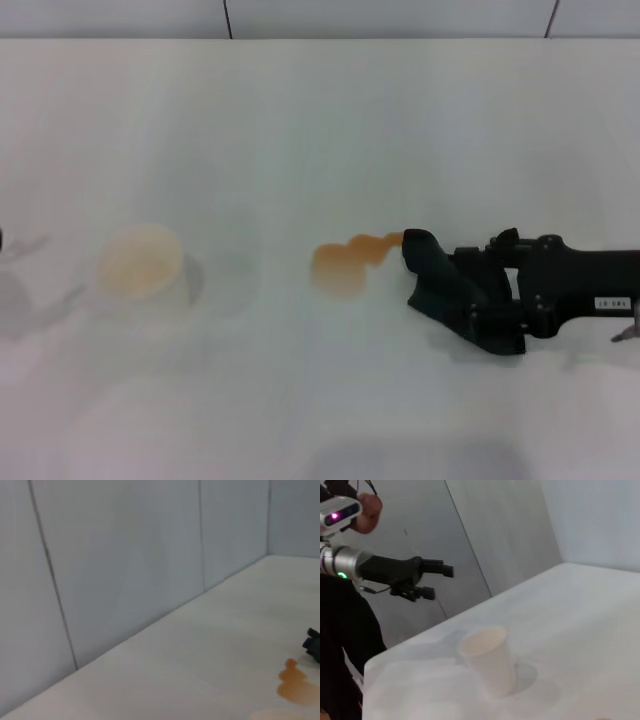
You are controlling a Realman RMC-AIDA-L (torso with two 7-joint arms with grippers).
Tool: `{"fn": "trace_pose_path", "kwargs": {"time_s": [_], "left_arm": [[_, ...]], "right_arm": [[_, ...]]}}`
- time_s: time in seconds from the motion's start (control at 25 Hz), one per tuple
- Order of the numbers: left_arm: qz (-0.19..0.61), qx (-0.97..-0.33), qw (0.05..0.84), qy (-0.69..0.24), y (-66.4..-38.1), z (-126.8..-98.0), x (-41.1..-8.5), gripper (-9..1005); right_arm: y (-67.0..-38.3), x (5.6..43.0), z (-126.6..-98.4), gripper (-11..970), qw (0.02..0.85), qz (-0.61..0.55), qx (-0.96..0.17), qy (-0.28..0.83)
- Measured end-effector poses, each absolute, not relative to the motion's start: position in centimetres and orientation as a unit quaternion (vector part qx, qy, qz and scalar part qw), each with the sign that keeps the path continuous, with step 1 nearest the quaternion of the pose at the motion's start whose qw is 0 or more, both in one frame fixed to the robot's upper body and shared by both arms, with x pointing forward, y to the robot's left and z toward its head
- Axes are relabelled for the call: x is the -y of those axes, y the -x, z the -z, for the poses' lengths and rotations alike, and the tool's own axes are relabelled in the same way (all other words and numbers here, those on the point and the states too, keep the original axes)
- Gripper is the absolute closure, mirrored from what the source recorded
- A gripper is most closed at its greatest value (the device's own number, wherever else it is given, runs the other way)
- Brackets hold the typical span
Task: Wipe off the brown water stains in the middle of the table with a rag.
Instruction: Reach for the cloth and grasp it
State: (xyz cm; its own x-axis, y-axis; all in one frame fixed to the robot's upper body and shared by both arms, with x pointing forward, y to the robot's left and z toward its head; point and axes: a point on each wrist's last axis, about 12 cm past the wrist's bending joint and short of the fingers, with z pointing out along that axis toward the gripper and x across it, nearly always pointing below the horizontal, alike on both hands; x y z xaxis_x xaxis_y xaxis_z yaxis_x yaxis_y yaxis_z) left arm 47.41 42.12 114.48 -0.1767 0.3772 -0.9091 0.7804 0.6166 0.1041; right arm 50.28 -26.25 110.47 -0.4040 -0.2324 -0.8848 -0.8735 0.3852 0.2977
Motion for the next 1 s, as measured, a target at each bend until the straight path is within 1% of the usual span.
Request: {"fn": "trace_pose_path", "kwargs": {"time_s": [0.2,0.36,0.68,1.0], "left_arm": [[0.194,-0.724,0.497,-0.437,-50.3,-115.9,-40.8,113],[0.2,-0.708,0.49,-0.468,-51.4,-116.1,-39.6,113],[0.245,-0.684,0.46,-0.511,-52.2,-115.2,-36.6,113],[0.29,-0.676,0.428,-0.525,-51.7,-114.2,-34.9,113]], "right_arm": [[-50.8,25.7,-111.2,181,0.404,-0.409,-0.724,0.382],[-51.1,25.4,-111.8,181,0.414,-0.41,-0.716,0.385],[-51.7,24.8,-112.3,181,0.419,-0.404,-0.712,0.392],[-52.3,24.5,-112.9,181,0.418,-0.402,-0.711,0.397]]}}
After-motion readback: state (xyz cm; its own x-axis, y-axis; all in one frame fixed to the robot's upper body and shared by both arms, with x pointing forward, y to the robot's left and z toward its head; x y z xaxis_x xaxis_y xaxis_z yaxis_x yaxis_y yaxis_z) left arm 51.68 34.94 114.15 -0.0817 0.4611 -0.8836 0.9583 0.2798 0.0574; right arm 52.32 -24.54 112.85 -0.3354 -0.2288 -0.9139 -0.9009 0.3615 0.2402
